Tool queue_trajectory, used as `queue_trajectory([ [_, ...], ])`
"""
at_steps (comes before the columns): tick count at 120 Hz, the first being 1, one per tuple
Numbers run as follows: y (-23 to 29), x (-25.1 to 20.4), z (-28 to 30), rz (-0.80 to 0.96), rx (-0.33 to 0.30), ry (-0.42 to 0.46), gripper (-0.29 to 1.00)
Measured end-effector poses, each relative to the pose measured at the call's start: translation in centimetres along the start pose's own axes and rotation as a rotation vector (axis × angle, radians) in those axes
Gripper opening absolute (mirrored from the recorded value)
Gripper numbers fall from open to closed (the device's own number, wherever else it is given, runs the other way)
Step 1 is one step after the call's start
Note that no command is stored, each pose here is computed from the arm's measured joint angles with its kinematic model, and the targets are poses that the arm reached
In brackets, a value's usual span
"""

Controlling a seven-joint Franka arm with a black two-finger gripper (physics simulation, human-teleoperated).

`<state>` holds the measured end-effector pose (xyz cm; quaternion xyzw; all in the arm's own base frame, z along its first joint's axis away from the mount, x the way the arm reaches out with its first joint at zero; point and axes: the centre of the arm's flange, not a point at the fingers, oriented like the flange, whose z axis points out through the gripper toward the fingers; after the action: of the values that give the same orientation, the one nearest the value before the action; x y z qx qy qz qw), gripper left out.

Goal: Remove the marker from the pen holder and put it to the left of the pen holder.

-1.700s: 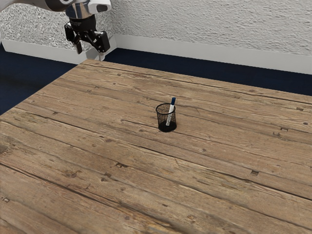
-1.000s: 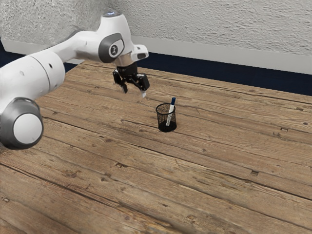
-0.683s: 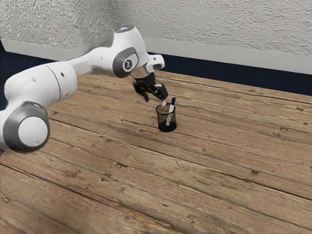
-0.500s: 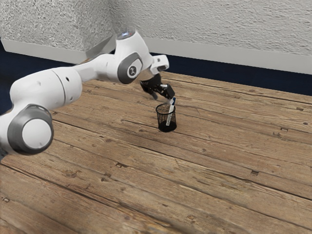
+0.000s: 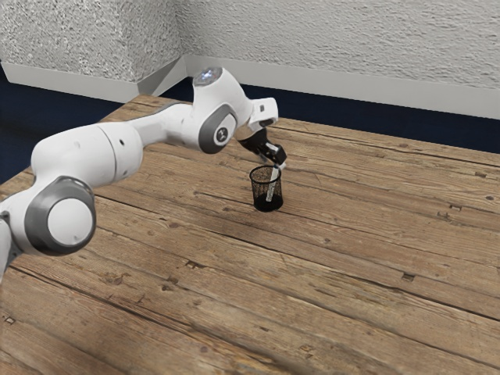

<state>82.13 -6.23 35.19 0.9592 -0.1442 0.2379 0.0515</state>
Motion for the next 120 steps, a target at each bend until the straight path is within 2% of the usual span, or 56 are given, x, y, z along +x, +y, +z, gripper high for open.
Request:
queue_trajectory([
  [17,0.1,0.2,-0.1,0.019,0.007,0.017,0.25],
  [36,0.1,0.2,-0.1,0.032,0.01,0.026,0.17],
  [120,0.5,-0.1,1.9,0.092,0.044,0.1,0.08],
])
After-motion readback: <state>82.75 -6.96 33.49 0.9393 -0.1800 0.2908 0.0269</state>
